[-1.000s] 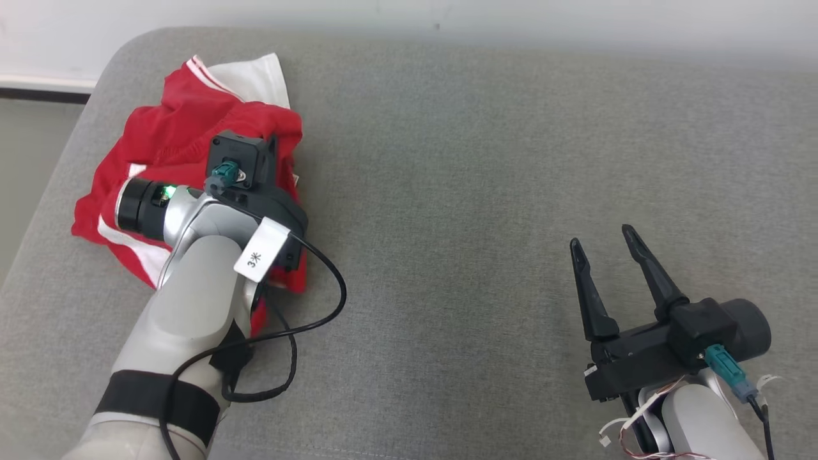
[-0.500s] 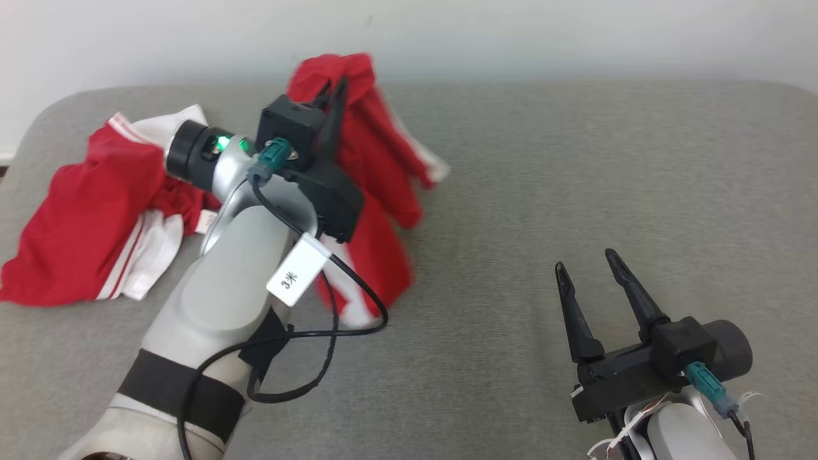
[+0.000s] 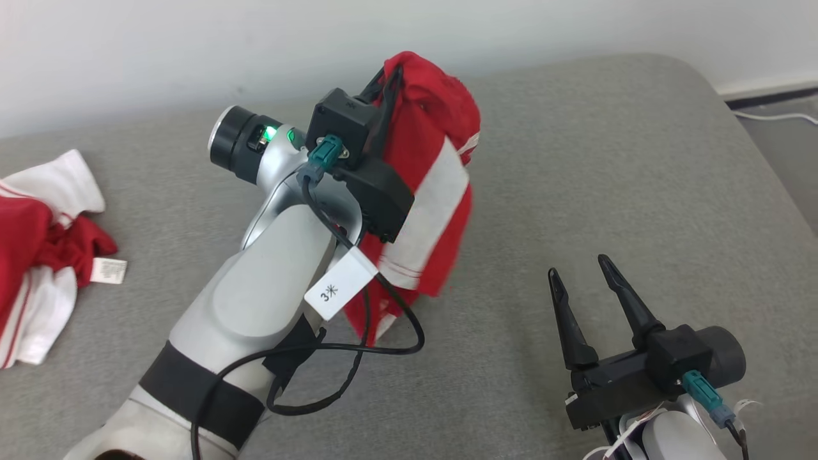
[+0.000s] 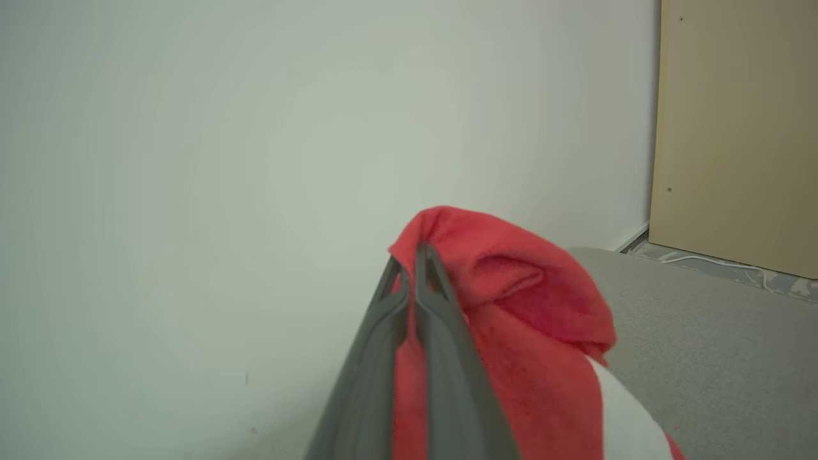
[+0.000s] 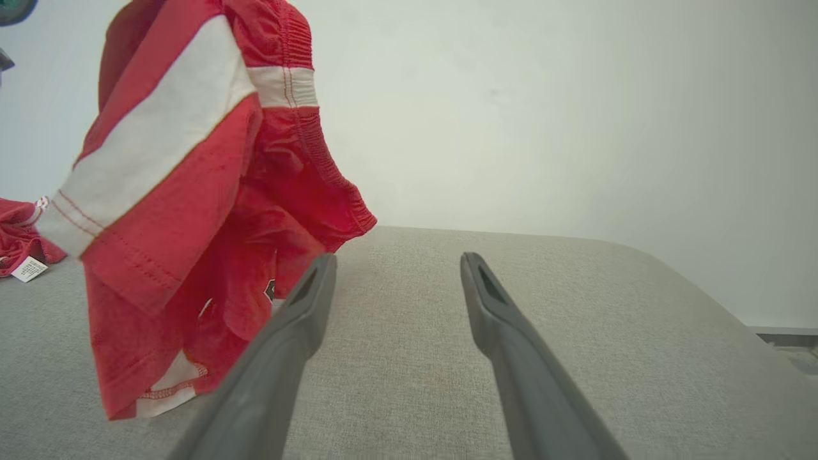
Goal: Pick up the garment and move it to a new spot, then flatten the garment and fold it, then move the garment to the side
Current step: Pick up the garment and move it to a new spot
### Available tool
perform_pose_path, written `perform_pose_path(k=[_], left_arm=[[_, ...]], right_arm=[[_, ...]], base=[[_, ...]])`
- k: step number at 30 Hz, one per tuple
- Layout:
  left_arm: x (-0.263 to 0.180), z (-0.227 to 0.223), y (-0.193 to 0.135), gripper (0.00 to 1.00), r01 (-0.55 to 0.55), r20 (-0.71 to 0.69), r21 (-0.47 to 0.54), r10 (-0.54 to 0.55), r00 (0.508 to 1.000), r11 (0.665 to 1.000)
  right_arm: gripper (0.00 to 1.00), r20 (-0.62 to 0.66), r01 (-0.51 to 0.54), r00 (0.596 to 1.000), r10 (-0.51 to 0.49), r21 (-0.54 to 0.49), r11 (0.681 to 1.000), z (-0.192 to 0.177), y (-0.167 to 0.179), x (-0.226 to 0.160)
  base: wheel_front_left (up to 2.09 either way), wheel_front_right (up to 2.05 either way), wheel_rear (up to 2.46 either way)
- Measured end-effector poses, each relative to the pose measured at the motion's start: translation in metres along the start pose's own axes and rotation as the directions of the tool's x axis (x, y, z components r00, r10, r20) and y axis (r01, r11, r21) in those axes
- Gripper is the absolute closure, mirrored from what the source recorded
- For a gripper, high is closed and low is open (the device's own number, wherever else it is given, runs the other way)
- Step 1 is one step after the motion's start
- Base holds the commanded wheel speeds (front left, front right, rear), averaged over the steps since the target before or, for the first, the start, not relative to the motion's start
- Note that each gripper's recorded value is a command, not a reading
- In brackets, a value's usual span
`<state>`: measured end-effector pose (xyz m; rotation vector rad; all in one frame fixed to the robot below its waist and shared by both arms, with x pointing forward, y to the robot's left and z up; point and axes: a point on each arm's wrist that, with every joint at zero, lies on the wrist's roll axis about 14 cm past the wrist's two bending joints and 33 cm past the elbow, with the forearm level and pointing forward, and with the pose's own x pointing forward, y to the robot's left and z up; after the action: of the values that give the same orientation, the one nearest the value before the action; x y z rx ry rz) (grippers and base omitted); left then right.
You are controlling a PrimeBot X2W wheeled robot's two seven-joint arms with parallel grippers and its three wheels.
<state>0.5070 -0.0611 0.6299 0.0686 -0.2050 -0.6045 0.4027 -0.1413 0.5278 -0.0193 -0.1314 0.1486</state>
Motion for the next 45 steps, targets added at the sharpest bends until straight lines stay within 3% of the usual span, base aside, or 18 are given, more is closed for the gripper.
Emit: perform_pose_path(k=[12, 22, 26, 27, 32, 33, 34, 35, 45], left_arm=[[0.021, -0.054, -0.035, 1.0, 0.092, -0.117, -0.048, -0.097, 0.988, 0.995], [-0.019, -0.147, -0.052, 1.0, 0.096, -0.353, -0.11, -0.129, 0.927, 0.989], [-0.029, -0.16, -0.058, 0.88, 0.101, -0.39, -0.122, -0.141, 0.91, 0.987], [-0.031, -0.164, -0.059, 0.8, 0.102, -0.401, -0.124, -0.144, 0.905, 0.987], [-0.043, -0.175, -0.063, 0.63, 0.104, -0.438, -0.129, -0.15, 0.886, 0.986], [-0.046, -0.177, -0.065, 0.53, 0.107, -0.444, -0.129, -0.154, 0.882, 0.986], [-0.047, -0.177, -0.065, 0.08, 0.108, -0.448, -0.131, -0.156, 0.88, 0.986], [-0.048, -0.177, -0.065, 0.0, 0.106, -0.449, -0.133, -0.155, 0.88, 0.985], [-0.053, -0.152, -0.071, 0.0, 0.112, -0.37, -0.158, -0.165, 0.914, 0.981]], right_arm=[[0.0, -0.063, 0.096, 0.993, -0.095, 0.005, 0.995, -0.022, -0.029, -0.005], [0.0, -0.089, 0.101, 0.991, -0.101, 0.005, 0.995, -0.032, -0.032, -0.001], [0.0, -0.096, 0.102, 0.99, -0.101, 0.01, 0.995, -0.034, -0.031, -0.002], [0.0, -0.097, 0.102, 0.99, -0.1, 0.011, 0.995, -0.034, -0.031, -0.002], [0.0, -0.106, 0.104, 0.989, -0.102, 0.015, 0.994, -0.036, -0.031, -0.004], [0.0, -0.104, 0.104, 0.989, -0.102, 0.015, 0.994, -0.036, -0.031, -0.004], [0.0, -0.104, 0.104, 0.989, -0.102, 0.015, 0.994, -0.036, -0.031, -0.004], [0.0, -0.103, 0.104, 0.989, -0.102, 0.016, 0.994, -0.035, -0.031, -0.004], [0.0, -0.08, 0.103, 0.992, -0.101, 0.024, 0.994, -0.027, -0.03, -0.003]], base=[[0.0, 0.0, 0.0], [0.0, 0.0, 0.0], [0.0, 0.0, 0.0], [0.0, 0.0, 0.0], [0.0, 0.0, 0.0], [0.0, 0.0, 0.0], [0.0, 0.0, 0.0], [0.0, 0.0, 0.0], [0.0, 0.0, 0.0]])
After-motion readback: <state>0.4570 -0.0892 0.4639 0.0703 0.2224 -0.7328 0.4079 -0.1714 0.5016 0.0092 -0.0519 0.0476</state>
